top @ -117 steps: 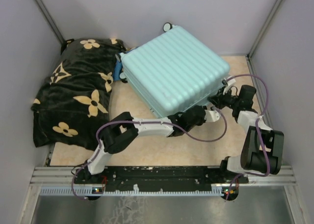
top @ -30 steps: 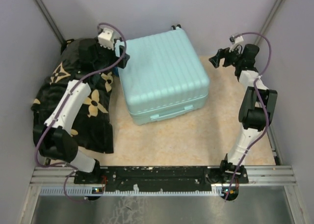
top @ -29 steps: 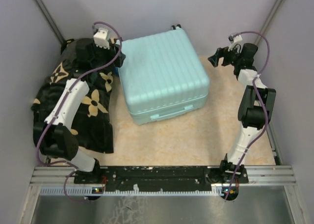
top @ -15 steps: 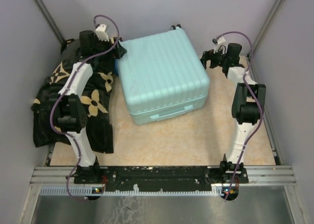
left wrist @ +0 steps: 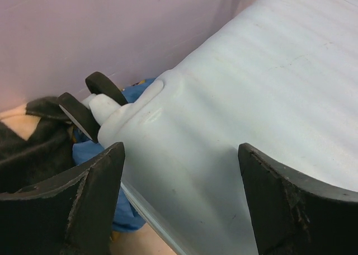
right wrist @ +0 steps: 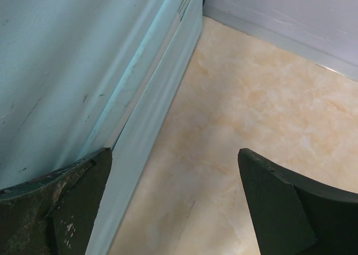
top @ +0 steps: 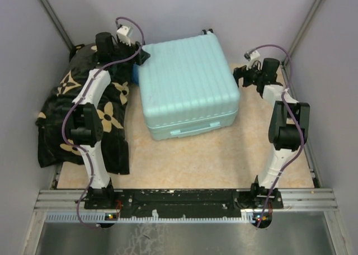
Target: Pack the luggage
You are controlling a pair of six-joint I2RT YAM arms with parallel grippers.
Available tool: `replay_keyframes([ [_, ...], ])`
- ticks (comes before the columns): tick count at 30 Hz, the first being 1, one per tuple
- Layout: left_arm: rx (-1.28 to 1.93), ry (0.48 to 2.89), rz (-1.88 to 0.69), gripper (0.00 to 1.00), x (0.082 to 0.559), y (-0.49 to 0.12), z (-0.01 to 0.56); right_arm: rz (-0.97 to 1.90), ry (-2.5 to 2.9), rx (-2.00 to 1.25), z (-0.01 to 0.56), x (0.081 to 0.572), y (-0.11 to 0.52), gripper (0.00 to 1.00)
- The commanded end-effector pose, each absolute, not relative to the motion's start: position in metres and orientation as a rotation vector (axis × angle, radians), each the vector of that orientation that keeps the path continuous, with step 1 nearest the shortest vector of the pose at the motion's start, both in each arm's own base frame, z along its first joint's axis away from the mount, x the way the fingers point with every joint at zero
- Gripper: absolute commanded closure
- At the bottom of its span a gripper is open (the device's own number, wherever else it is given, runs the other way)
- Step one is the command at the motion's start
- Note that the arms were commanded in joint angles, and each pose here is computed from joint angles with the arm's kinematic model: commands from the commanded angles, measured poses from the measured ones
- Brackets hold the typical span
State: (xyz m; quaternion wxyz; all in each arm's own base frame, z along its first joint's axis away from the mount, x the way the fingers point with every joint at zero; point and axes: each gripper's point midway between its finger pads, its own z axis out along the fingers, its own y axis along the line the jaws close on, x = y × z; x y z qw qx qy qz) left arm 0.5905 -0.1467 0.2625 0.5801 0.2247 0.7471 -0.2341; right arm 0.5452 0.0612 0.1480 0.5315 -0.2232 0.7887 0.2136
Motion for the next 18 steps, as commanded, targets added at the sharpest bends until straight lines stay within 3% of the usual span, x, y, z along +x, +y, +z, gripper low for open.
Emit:
replay_keyframes([
  [1, 0.763, 1.964, -1.125, 0.15, 0.493, -0.255, 0.167, 0.625, 1.798, -0.625, 0.186, 0.506, 0.094, 0.01],
  [7, 0.82, 1.942, -1.285, 0.14, 0.448, -0.27, 0.184, 0.611, 1.798, -0.548, 0.206, 0.487, 0.071, 0.01],
  [12, 0.634, 1.879, -1.1, 0.14, 0.492, -0.203, 0.231, 0.5, 1.809, -0.461, 0.221, 0.502, 0.023, 0.01],
  [18, 0.407, 1.789, -0.839, 0.13, 0.543, -0.117, 0.278, 0.48, 1.819, -0.435, 0.222, 0.536, 0.017, 0.01],
])
